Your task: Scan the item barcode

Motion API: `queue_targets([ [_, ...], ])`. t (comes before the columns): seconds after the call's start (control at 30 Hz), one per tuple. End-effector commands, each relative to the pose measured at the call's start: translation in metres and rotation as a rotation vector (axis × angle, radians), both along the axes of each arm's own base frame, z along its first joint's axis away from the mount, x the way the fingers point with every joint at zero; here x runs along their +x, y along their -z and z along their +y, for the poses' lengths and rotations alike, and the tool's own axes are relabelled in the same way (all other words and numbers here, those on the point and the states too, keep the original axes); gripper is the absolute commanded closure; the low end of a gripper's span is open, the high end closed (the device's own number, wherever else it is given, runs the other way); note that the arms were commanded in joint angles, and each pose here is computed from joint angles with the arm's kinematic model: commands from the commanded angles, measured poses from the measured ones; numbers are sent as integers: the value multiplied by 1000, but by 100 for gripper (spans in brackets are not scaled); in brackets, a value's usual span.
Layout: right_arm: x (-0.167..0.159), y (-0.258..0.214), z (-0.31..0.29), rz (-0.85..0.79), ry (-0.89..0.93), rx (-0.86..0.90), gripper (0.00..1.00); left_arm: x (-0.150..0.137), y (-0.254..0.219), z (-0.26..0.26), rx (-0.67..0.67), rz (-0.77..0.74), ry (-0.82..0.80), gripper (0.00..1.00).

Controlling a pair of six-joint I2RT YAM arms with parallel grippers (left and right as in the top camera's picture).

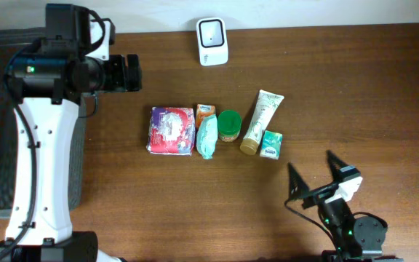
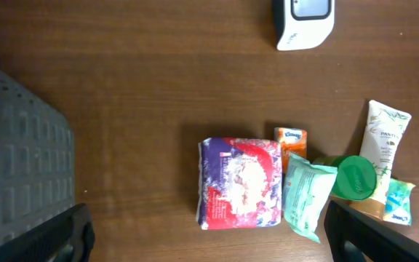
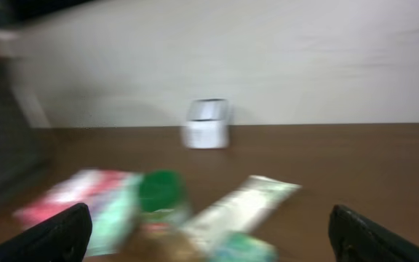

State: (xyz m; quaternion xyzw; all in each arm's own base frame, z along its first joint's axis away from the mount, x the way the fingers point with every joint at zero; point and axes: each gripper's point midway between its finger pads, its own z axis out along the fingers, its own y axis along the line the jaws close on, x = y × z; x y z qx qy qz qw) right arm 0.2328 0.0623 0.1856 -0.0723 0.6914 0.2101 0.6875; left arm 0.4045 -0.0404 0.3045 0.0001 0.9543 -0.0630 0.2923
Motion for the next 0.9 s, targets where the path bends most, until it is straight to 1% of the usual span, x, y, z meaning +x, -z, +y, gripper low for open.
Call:
queue_targets([
  [0.0,-26,-40,35,-90,-257,157,1,-2,-4,-2,-2,-11,13,1],
  [0.03,-39,-82,34,-293,-260,137,1,-2,-4,-2,-3,-11,13,1],
  [0.07,-47,-107,27,-409,-223,134,1,-2,-4,-1,-1,-11,12,1],
  [0.1,-57,-140,13,-537,-138,157,1,-2,-4,-1,1,-11,11,1],
  [0.13,-62,-161,2,-589,-72,183,1,-2,-4,-1,1,-11,11,1],
  [0.17,-68,-185,-6,-630,-10,164,1,-2,-4,-1,1,-11,11,1],
  [0.2,-72,-201,-6,-647,12,116,1,-2,-4,-1,1,-11,11,1],
  [0.27,-68,-230,-6,-601,57,10,1,-2,-4,-1,1,-11,11,1],
  [0.3,-61,-241,-7,-546,78,-49,1,-2,-4,-1,1,-11,11,1],
  [0.33,-47,-249,-8,-450,93,-115,1,-2,-4,-1,1,-11,11,1],
  [0.4,-18,-250,-10,-258,92,-178,1,-2,-4,-1,1,-11,11,1],
  [0.47,12,-237,-13,-25,83,-179,1,-2,-4,-1,1,-11,11,1],
  [0.53,49,-203,-13,273,44,-169,1,-2,-4,-1,1,-11,11,1],
  [0.57,60,-189,-9,358,3,-159,1,-2,-4,-1,1,-11,11,1],
  [0.6,70,-176,3,428,-79,-135,1,-2,-4,-1,1,-11,11,1],
  [0.63,75,-164,22,480,-218,-88,1,-2,-4,-1,1,-11,11,1],
  [0.67,78,-145,47,573,-413,1,1,-2,-4,-1,1,-11,11,1],
  [0.7,90,-130,54,622,-474,42,1,-2,-4,-1,1,-11,11,1],
  [0.73,106,-113,55,673,-486,71,1,-2,-4,-1,1,-11,11,1],
  [0.77,124,-88,51,775,-446,133,1,-2,-4,-1,1,-11,11,1],
  [0.8,138,-60,44,910,-356,213,7,-2,-4,-1,1,-11,11,1],
  [0.83,145,-24,39,1056,-276,262,17,-2,-4,-1,1,-11,11,1],
  [0.87,143,16,31,1194,-197,245,22,-2,-4,-1,1,-11,11,1],
])
